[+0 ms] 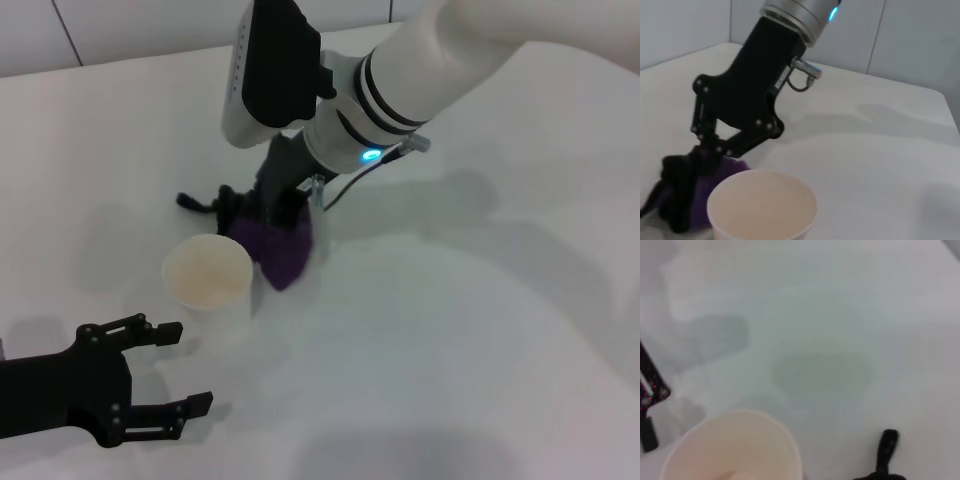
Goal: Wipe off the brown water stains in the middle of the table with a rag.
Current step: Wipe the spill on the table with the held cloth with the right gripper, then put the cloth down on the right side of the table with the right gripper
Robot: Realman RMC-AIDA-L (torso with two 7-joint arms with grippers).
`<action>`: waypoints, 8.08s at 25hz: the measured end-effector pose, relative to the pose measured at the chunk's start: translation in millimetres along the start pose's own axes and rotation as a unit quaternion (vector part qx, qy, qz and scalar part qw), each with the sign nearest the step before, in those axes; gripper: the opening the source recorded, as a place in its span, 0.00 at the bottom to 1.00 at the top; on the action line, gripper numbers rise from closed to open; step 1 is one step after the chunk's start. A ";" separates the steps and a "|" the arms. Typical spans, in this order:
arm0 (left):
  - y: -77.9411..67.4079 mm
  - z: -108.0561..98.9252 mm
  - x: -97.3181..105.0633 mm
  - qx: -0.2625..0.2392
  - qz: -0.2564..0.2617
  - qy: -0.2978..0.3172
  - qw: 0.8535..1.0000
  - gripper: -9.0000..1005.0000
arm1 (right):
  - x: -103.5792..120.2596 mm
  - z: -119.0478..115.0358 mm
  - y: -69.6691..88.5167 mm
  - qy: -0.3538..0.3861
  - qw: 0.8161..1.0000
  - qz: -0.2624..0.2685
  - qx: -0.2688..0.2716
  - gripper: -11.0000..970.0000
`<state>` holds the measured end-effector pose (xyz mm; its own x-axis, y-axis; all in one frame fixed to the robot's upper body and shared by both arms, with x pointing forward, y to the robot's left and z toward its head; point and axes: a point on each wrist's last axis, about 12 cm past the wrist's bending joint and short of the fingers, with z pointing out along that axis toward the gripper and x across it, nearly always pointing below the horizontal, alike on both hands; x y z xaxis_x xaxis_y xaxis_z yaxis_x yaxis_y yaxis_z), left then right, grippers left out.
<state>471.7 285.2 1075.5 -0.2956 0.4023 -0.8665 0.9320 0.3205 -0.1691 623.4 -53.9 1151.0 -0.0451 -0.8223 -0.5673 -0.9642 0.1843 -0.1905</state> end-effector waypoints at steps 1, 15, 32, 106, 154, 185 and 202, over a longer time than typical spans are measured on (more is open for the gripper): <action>-0.1 0.0 0.1 0.000 0.000 0.000 1.000 0.87 | -1.3 1.1 -1.7 -0.012 1.000 -0.007 0.006 0.08; 1.5 1.1 -4.3 0.002 0.009 -0.002 1.000 0.87 | 15.6 10.5 13.5 0.033 0.998 0.001 -0.056 0.08; 3.5 -2.5 -8.3 -0.006 0.017 -0.007 1.000 0.87 | 14.2 -1.4 34.6 0.065 0.991 -0.011 -0.116 0.08; -10.2 -32.6 7.8 -0.071 0.014 -0.057 0.996 0.87 | 9.5 11.0 10.2 0.013 0.999 -0.050 -0.011 0.12; 5.1 -31.8 -12.3 -0.073 0.042 -0.064 0.994 0.87 | 75.1 -52.1 -7.7 0.078 0.994 0.070 0.012 0.17; 13.0 -23.5 -22.8 -0.067 0.051 -0.072 0.994 0.87 | 98.4 -76.9 -2.0 0.011 0.989 0.146 0.003 0.45; 22.8 -14.5 -22.0 -0.070 0.026 -0.102 0.992 0.87 | 135.8 -120.3 38.0 -0.177 0.972 0.153 -0.031 0.55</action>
<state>496.4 296.1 1097.6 -0.1865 0.2436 -0.9518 0.9026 0.4251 -0.0680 549.2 -223.3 1163.2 -0.2500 -0.4949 -0.8322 -0.9341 0.3496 0.0727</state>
